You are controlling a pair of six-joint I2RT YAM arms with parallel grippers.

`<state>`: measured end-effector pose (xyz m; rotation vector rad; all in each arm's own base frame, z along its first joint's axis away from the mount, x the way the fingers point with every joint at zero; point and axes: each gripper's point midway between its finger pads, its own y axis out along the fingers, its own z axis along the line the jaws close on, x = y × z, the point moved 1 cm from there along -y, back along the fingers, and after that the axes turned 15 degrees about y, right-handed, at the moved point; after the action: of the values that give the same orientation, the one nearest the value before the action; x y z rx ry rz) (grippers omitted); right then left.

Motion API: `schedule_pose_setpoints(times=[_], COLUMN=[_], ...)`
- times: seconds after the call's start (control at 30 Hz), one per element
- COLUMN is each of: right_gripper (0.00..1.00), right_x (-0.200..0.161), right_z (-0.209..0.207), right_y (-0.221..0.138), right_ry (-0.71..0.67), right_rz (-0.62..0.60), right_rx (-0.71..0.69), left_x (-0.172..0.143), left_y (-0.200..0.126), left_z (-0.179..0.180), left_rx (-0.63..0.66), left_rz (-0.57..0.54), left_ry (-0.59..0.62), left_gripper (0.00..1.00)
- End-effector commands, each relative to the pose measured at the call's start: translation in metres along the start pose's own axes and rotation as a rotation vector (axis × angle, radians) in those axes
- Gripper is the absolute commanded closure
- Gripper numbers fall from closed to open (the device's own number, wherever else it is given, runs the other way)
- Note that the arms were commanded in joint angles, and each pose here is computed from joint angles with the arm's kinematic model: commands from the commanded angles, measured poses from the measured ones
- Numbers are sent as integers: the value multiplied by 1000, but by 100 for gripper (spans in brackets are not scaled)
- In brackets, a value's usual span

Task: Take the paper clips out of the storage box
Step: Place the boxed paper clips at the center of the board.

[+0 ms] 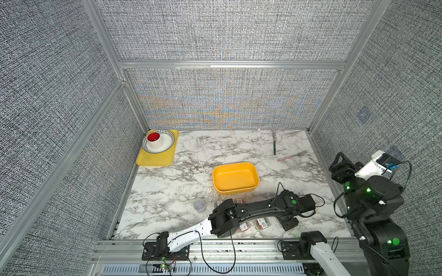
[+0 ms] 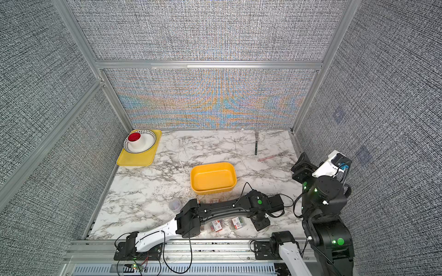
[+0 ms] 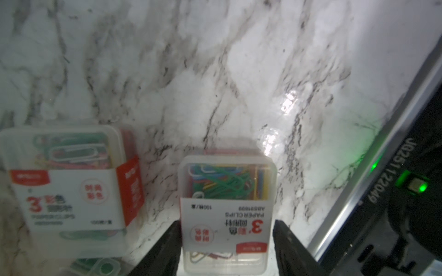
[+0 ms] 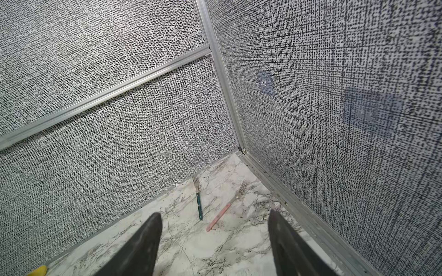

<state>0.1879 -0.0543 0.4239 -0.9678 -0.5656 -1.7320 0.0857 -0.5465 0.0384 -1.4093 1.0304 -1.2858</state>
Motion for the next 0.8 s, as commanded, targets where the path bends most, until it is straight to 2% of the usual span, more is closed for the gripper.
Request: schedule_pose_setpoints(times=[0.0, 0.3, 0.57, 0.67, 0.77], right_gripper=[28, 27, 27, 27, 27], right_x=[3, 2, 4, 4, 5], right_z=[4, 4, 5, 5, 7], right_y=[0, 1, 0, 0, 0], right_ry=[8, 11, 16, 17, 18], right_rz=[-14, -12, -13, -13, -13], right_rx=[16, 20, 20, 22, 29], left_x=[-1, -3, 1, 6, 12], left_y=[-3, -7, -24, -42, -74], left_z=[-4, -3, 0, 1, 6], left_rx=[-11, -4, 18, 26, 63], left_rz=[0, 2, -28, -61, -112], left_ry=[2, 5, 21, 34, 47], left_gripper=[38, 38, 30, 28, 28])
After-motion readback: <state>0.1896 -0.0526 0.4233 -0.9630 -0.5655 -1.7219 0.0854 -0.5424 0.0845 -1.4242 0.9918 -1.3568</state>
